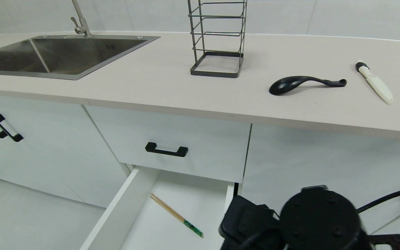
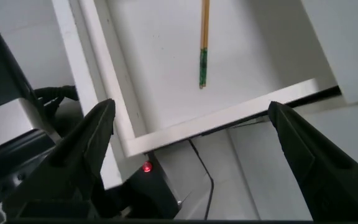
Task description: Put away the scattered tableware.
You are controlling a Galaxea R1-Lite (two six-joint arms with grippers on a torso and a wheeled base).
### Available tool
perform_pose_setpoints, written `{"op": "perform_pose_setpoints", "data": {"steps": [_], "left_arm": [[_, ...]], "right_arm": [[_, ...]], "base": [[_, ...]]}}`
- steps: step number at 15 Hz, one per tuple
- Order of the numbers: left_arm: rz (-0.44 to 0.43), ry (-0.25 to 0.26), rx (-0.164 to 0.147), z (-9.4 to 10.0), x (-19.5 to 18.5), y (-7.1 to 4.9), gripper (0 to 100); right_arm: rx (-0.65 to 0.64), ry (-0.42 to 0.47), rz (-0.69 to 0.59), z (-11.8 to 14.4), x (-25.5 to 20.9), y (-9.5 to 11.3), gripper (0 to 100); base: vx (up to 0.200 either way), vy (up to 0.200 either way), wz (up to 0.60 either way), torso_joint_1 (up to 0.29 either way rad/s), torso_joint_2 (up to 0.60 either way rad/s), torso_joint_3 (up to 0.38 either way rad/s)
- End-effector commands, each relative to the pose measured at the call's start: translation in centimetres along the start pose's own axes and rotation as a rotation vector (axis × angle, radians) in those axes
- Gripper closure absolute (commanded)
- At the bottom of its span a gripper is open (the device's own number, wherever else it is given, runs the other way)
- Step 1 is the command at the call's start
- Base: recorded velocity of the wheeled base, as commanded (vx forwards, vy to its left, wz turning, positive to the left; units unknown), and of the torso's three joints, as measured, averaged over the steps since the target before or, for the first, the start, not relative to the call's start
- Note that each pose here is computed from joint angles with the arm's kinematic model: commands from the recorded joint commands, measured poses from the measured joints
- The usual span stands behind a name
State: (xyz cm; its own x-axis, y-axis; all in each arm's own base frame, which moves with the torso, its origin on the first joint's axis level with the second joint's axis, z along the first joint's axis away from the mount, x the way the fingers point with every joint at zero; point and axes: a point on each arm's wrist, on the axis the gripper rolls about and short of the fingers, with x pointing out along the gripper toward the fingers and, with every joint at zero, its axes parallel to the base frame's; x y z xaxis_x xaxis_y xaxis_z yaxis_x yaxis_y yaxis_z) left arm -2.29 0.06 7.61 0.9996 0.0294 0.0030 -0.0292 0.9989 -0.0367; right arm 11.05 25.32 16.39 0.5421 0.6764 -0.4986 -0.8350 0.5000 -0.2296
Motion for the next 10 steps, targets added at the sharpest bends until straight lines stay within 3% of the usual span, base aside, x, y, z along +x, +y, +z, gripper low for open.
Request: {"op": "perform_pose_setpoints", "data": {"steps": [1, 3, 6, 10], "left_arm": [[0.001, 0.0, 0.0, 0.0, 0.0, 0.0, 0], [0.001, 0.0, 0.0, 0.0, 0.0, 0.0, 0], [0.001, 0.0, 0.0, 0.0, 0.0, 0.0, 0], [0.001, 0.0, 0.0, 0.0, 0.0, 0.0, 0]], "right_arm": [[-0.021, -0.094, -0.013, -0.8, -3.2, -1.1, 0], [-0.001, -0.17, 0.032, -1.5, -4.4, -2.2, 0], [-0.004, -0.175, 0.107, -3.5, -4.4, -1.8, 0], [0.025, -0.165, 0.097, -4.4, -2.6, -2.1, 0]], "base": [[0.0, 0.0, 0.0, 0.0, 0.0, 0.0], [0.0, 0.0, 0.0, 0.0, 0.0, 0.0], [0.0, 0.0, 0.0, 0.0, 0.0, 0.0], [0.0, 0.0, 0.0, 0.0, 0.0, 0.0]]}}
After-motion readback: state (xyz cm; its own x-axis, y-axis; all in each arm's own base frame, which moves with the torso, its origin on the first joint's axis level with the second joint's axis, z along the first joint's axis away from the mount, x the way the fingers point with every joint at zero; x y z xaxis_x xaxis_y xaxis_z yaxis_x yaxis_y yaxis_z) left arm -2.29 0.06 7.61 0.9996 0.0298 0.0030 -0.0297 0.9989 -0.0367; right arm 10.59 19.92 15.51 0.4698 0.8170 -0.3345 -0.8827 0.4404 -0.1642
